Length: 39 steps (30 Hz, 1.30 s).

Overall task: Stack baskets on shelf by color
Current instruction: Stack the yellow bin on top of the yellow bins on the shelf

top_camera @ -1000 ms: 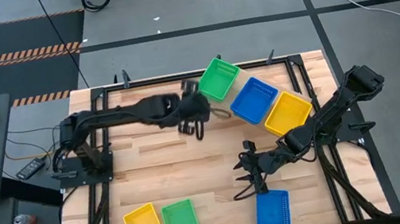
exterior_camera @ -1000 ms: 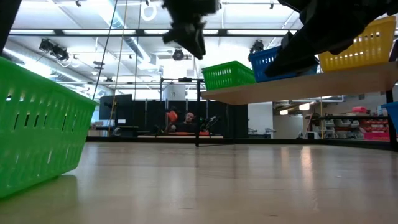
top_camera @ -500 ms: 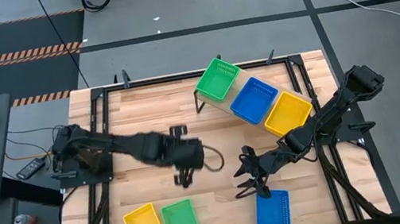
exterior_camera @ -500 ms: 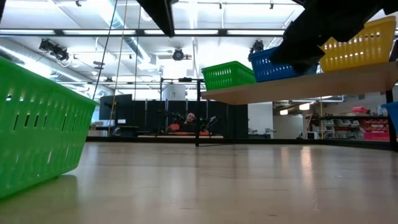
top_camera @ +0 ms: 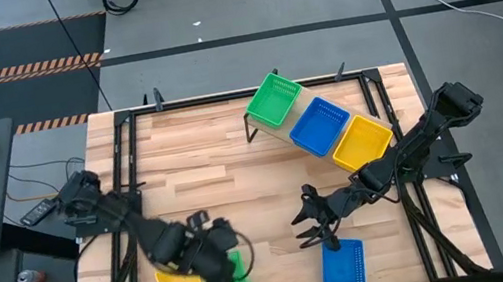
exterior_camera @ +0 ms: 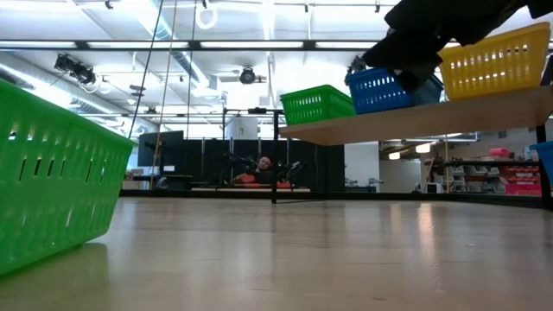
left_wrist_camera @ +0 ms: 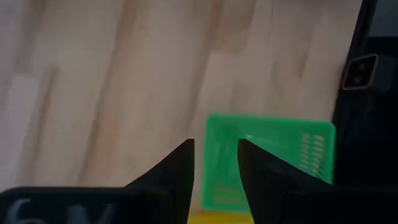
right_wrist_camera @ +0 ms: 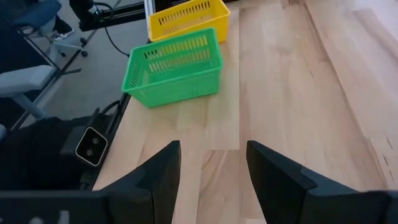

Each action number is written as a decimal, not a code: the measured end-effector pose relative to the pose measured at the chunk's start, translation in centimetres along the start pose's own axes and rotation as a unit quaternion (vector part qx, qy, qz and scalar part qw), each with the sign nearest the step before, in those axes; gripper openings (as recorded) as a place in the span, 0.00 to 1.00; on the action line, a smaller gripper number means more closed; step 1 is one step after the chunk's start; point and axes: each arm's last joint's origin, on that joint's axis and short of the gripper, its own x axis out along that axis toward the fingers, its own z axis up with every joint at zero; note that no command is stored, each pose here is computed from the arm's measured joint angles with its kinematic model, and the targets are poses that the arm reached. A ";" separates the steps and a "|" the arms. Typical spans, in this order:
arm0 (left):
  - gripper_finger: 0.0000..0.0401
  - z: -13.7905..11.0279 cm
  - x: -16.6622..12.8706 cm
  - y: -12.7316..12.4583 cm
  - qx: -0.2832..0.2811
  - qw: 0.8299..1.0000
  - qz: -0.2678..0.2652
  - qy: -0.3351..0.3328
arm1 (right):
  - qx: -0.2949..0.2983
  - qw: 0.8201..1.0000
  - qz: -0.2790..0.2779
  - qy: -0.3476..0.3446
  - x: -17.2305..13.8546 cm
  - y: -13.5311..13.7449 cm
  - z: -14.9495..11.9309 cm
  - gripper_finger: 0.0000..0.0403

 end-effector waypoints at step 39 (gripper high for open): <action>0.33 -13.8 5.4 -11.2 -0.135 0.974 0.020 0.182 | -0.008 0.997 0.059 -0.045 -1.3 4.7 -0.9 0.47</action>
